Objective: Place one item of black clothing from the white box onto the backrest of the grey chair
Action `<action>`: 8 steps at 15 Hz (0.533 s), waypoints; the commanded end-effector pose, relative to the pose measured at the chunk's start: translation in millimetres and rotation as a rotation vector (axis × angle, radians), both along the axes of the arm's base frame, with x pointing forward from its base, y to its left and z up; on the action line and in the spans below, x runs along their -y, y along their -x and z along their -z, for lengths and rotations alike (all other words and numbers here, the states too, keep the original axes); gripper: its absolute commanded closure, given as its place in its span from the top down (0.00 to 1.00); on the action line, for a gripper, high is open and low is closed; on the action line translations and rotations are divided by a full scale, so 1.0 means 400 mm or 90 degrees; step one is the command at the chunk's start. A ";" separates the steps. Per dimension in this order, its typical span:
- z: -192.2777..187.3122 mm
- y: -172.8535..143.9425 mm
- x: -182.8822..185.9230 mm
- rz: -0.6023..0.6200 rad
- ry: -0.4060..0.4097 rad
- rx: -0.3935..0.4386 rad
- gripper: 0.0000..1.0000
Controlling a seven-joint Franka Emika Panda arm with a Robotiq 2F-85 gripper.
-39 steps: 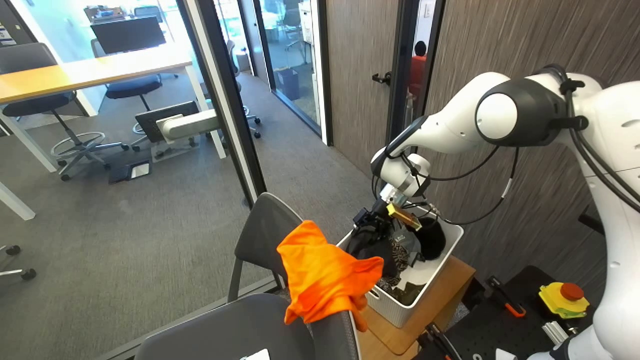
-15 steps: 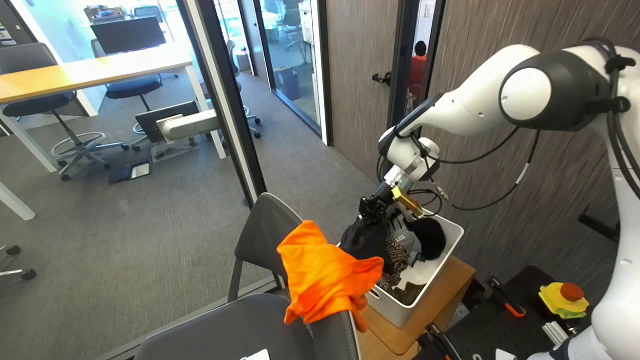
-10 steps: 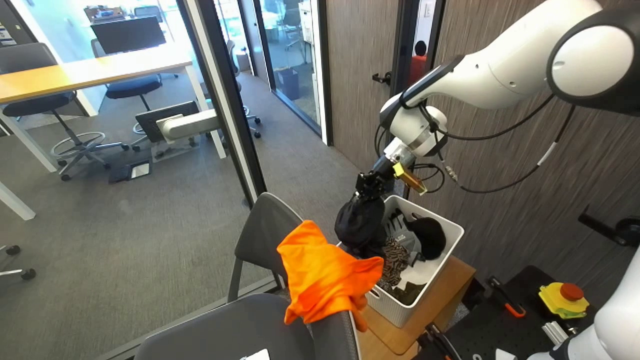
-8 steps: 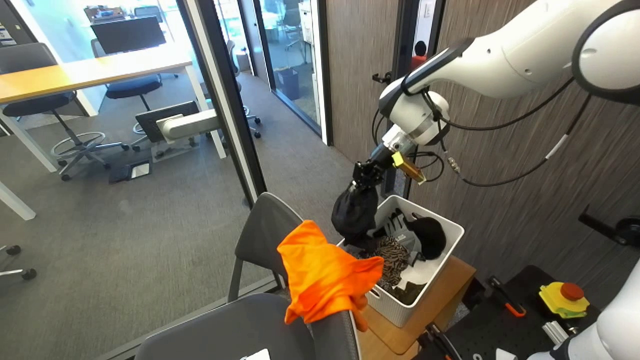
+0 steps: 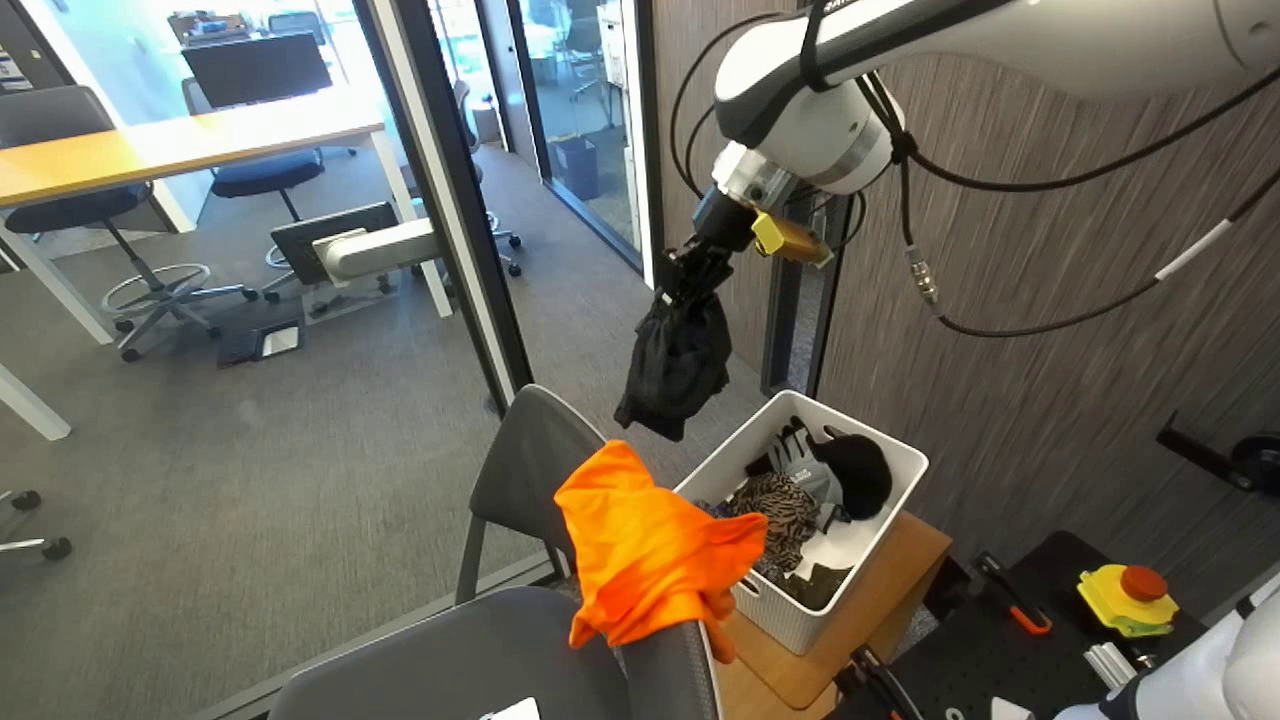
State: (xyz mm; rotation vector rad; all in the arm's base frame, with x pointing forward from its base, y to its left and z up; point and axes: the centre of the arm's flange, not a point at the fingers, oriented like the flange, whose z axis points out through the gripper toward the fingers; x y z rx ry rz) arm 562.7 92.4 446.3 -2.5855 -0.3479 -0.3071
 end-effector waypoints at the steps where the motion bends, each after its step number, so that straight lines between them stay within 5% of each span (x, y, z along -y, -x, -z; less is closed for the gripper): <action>1: -0.183 0.023 -0.171 -0.069 0.082 0.020 0.11; 8: -0.373 0.122 -0.600 -0.230 0.203 0.035 0.11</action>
